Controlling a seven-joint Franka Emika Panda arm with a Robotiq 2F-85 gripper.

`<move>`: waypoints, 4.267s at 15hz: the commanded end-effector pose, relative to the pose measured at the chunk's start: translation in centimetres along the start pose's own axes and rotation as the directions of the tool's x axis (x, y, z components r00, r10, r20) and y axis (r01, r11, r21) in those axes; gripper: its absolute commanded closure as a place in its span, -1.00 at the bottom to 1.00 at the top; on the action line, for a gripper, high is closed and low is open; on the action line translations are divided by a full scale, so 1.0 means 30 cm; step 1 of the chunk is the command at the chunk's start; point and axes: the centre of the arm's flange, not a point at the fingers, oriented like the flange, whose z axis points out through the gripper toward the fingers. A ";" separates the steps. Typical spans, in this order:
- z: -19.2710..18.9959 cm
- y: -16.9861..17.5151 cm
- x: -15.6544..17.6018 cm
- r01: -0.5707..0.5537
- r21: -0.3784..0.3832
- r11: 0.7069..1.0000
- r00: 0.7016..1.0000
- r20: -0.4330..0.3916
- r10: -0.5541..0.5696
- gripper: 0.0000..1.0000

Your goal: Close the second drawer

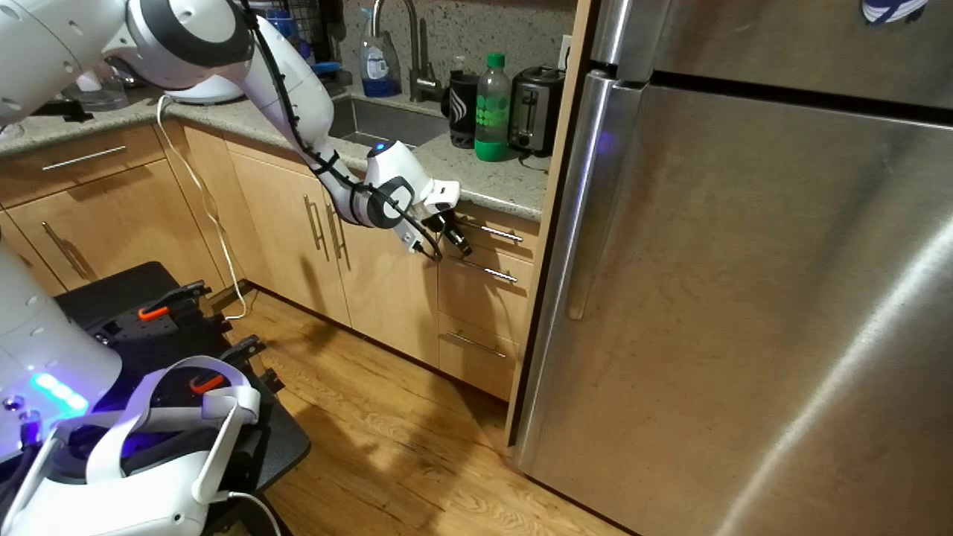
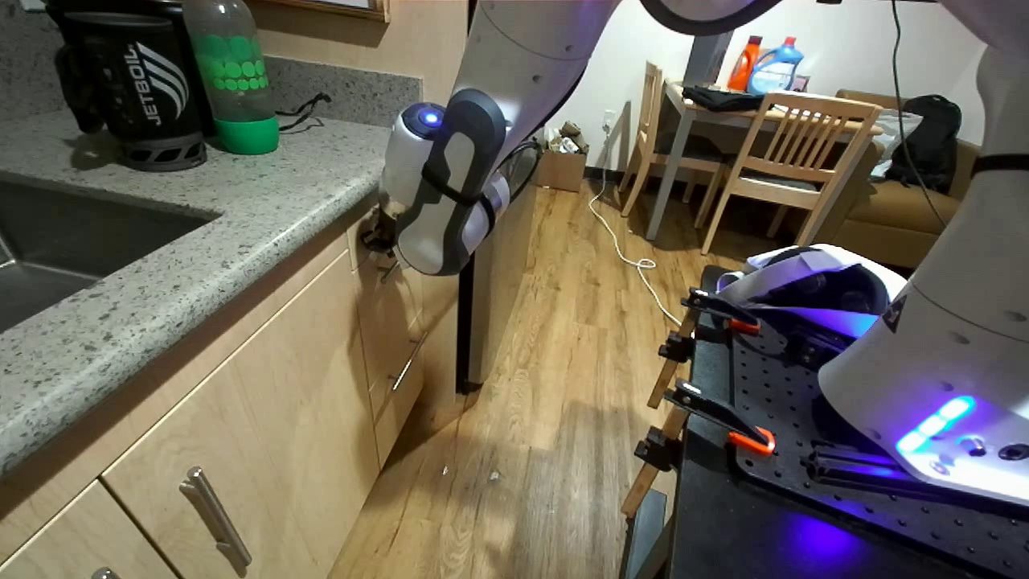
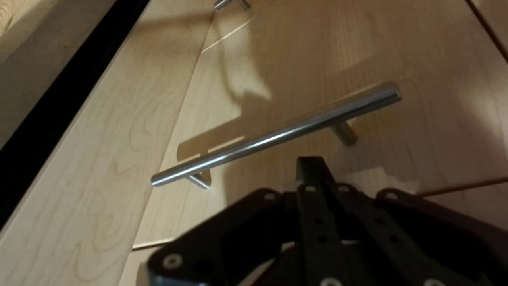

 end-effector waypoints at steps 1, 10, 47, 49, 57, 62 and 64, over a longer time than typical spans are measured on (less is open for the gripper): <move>-0.010 0.006 -0.005 -0.005 -0.001 1.000 1.000 0.007 0.005 0.99; -0.082 0.081 -0.043 -0.084 -0.028 0.996 0.996 0.032 0.085 1.00; -0.654 0.292 -0.247 0.344 0.335 0.877 0.898 0.154 -0.411 0.99; -0.596 0.255 -0.240 0.341 0.328 0.881 0.894 0.177 -0.412 0.98; -0.660 0.248 -0.262 0.368 0.354 0.860 0.894 0.121 -0.432 1.00; -0.822 0.320 -0.385 0.441 0.368 0.819 0.873 0.034 -0.486 1.00; -0.874 0.363 -0.435 0.467 0.371 0.803 0.860 0.019 -0.510 1.00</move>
